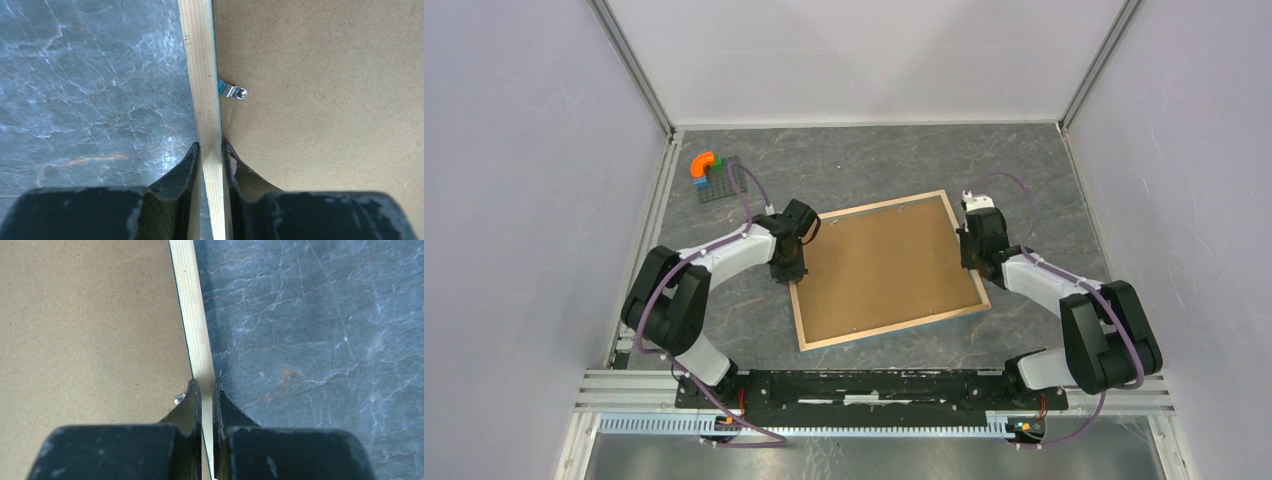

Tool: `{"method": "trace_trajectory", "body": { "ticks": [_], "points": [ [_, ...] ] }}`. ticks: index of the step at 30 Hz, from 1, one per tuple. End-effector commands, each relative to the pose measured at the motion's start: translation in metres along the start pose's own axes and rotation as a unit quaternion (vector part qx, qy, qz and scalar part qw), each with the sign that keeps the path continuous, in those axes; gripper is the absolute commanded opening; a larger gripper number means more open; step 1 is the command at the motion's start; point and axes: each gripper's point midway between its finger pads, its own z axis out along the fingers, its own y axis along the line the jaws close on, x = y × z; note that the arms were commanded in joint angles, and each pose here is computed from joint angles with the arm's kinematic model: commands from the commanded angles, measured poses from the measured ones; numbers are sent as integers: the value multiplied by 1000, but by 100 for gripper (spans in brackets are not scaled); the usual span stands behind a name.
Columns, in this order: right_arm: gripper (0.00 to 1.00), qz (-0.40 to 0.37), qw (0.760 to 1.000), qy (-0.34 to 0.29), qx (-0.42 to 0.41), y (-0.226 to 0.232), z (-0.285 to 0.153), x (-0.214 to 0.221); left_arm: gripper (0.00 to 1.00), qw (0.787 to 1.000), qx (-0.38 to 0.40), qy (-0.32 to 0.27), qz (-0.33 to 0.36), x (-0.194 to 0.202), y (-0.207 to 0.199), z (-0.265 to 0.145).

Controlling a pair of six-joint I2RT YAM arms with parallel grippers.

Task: Put the photo into the frame

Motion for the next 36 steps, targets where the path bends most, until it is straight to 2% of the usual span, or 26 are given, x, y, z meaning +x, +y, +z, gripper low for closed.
{"method": "trace_trajectory", "body": {
  "ticks": [1,4,9,10,12,15,18,20,24,27,32,36],
  "points": [
    [3,53,995,12,-82,32,-19,11,2,997,21,34,65,-3,-17,11],
    [20,45,995,-5,-86,29,-30,11,2,994,7,42,101,-10,-15,4],
    [62,18,997,-43,-65,15,-43,-4,2,979,-38,56,191,-18,5,-2],
    [68,15,997,-51,-59,13,-44,-10,2,977,-52,55,198,-19,11,-1],
    [73,7,997,-65,-51,10,-46,-26,2,978,-50,50,194,-18,11,0],
    [77,13,993,-89,-75,22,-43,-55,2,983,-22,46,177,-14,1,2],
    [78,30,990,-86,-108,43,-35,-81,2,983,-20,45,176,-12,1,4],
    [81,7,989,-98,-112,53,-27,-100,2,982,-28,43,183,-12,5,4],
    [82,-42,992,-68,-94,60,2,-125,2,981,-37,33,187,-16,7,1],
    [79,9,995,-41,-93,67,12,-128,2,982,-37,32,184,-17,6,1],
    [71,111,976,-37,-183,110,21,-122,2,982,-27,33,184,-18,-1,1],
    [71,91,980,-48,-172,114,32,-125,2,982,-29,33,185,-17,0,1]
  ]
}}
